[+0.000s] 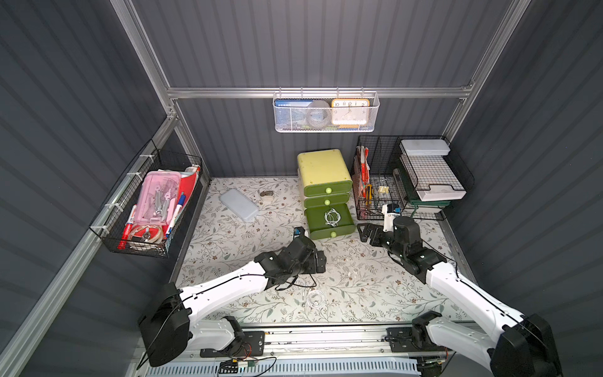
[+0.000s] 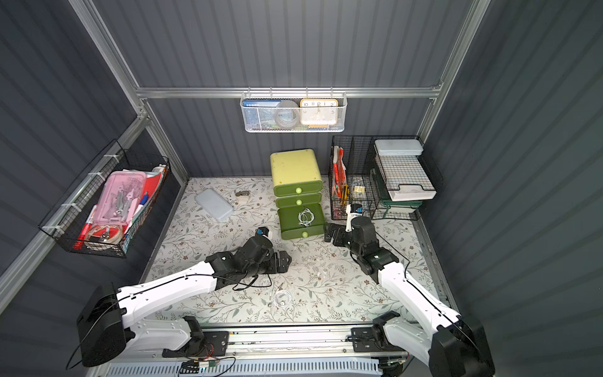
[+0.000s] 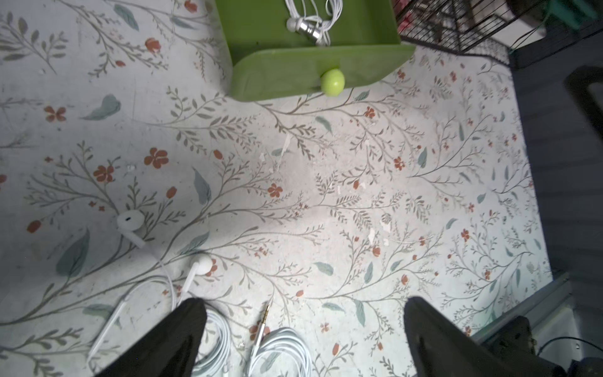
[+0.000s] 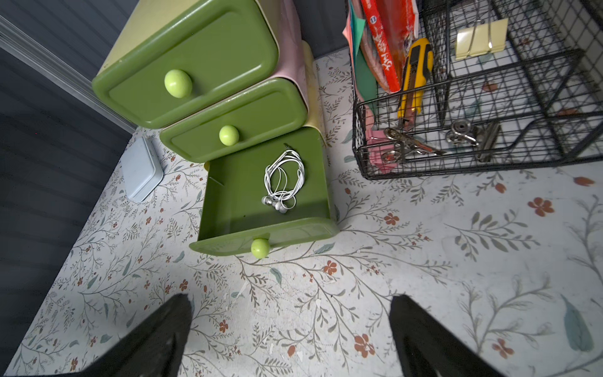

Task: Place the wired earphones into the drawer by color
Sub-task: Pick up the wired earphones from the center of the board.

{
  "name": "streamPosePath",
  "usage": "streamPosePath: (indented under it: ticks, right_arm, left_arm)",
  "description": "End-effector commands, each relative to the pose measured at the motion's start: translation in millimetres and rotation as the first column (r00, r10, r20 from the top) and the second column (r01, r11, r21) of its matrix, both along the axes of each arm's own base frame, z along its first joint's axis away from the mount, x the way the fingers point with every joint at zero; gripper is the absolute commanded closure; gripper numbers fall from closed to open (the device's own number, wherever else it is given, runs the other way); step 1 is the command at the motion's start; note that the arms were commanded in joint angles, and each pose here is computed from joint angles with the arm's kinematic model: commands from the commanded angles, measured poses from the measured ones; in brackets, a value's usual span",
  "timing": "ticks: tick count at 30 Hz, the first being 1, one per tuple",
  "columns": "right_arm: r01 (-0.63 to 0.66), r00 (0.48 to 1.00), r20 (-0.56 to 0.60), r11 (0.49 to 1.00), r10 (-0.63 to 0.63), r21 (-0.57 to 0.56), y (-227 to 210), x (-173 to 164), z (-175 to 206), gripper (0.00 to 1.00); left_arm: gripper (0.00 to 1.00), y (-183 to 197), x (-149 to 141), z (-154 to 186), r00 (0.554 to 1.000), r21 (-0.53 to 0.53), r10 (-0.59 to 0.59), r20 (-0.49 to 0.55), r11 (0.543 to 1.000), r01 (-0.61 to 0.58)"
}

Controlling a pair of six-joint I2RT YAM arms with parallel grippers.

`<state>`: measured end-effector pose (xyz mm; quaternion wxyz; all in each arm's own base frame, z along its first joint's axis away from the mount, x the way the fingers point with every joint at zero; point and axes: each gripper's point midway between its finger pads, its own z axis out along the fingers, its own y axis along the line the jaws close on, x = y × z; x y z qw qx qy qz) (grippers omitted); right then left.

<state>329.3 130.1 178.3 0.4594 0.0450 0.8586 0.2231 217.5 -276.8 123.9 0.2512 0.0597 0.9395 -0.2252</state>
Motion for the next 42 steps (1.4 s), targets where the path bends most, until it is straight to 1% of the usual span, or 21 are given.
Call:
streamPosePath:
  ticks: [1,5,9,13,18,20,22,23,29,36,42]
  right_arm:
    - [0.033,0.999,0.028,0.999,-0.034,0.015,-5.1,2.3,-1.9,0.04]
    - [0.042,0.999,0.031,0.999,-0.043,0.017,-6.3,2.6,-3.5,0.05]
    - [0.049,0.998,0.032,0.999,-0.049,0.01,-7.9,2.5,-4.6,0.06]
    - [0.049,0.998,0.036,0.999,-0.049,0.01,-8.4,1.5,-5.0,0.07]
    - [0.05,0.998,0.038,0.999,-0.051,0.018,-7.5,2.8,-5.9,0.08]
    - [0.046,0.998,0.035,0.999,-0.047,0.02,-6.8,2.6,-7.0,0.08]
    - [0.047,0.998,0.034,0.999,-0.047,0.021,-6.8,2.4,-7.2,0.08]
    - [0.048,0.998,0.037,0.999,-0.048,0.02,-7.0,2.7,-6.6,0.08]
    - [0.047,0.998,0.041,0.999,-0.047,0.024,-7.1,1.6,-5.1,0.08]
    - [0.047,0.997,0.052,0.998,-0.048,0.03,-7.4,0.8,-0.9,0.08]
    - [0.054,0.997,0.058,0.998,-0.056,0.033,-9.0,-0.4,0.9,0.08]
  left_arm:
    - [0.02,8.2,-7.4,-12.4,0.998,0.081,0.026,-0.05,0.996,-0.022]
    - [0.03,6.6,-14.6,-30.9,0.995,0.163,-0.004,-0.096,0.986,0.02]
    - [0.07,8.4,-23.9,-52.4,0.988,0.251,-0.024,-0.15,0.966,0.062]
    - [0.08,16.9,-29.5,-62.4,0.985,0.3,-0.02,-0.173,0.951,0.072]
    - [0.09,23.7,-36.9,-69.1,0.98,0.308,-0.016,-0.2,0.948,0.078]
    - [0.11,27.2,-42.0,-74.0,0.974,0.311,0.0,-0.226,0.948,0.072]
    - [0.12,32.7,-50.7,-79.9,0.965,0.321,-0.003,-0.263,0.943,0.09]
    - [0.12,33.8,-51.5,-80.1,0.964,0.318,0.0,-0.265,0.944,0.088]
    - [0.14,36.8,-47.9,-74.9,0.969,0.306,0.037,-0.244,0.951,0.041]
    - [0.2,42.9,-38.0,-75.8,0.966,0.37,0.121,-0.227,0.928,-0.029]
    - [0.23,23.2,-31.1,-77.6,0.969,0.335,0.086,-0.232,0.942,-0.004]
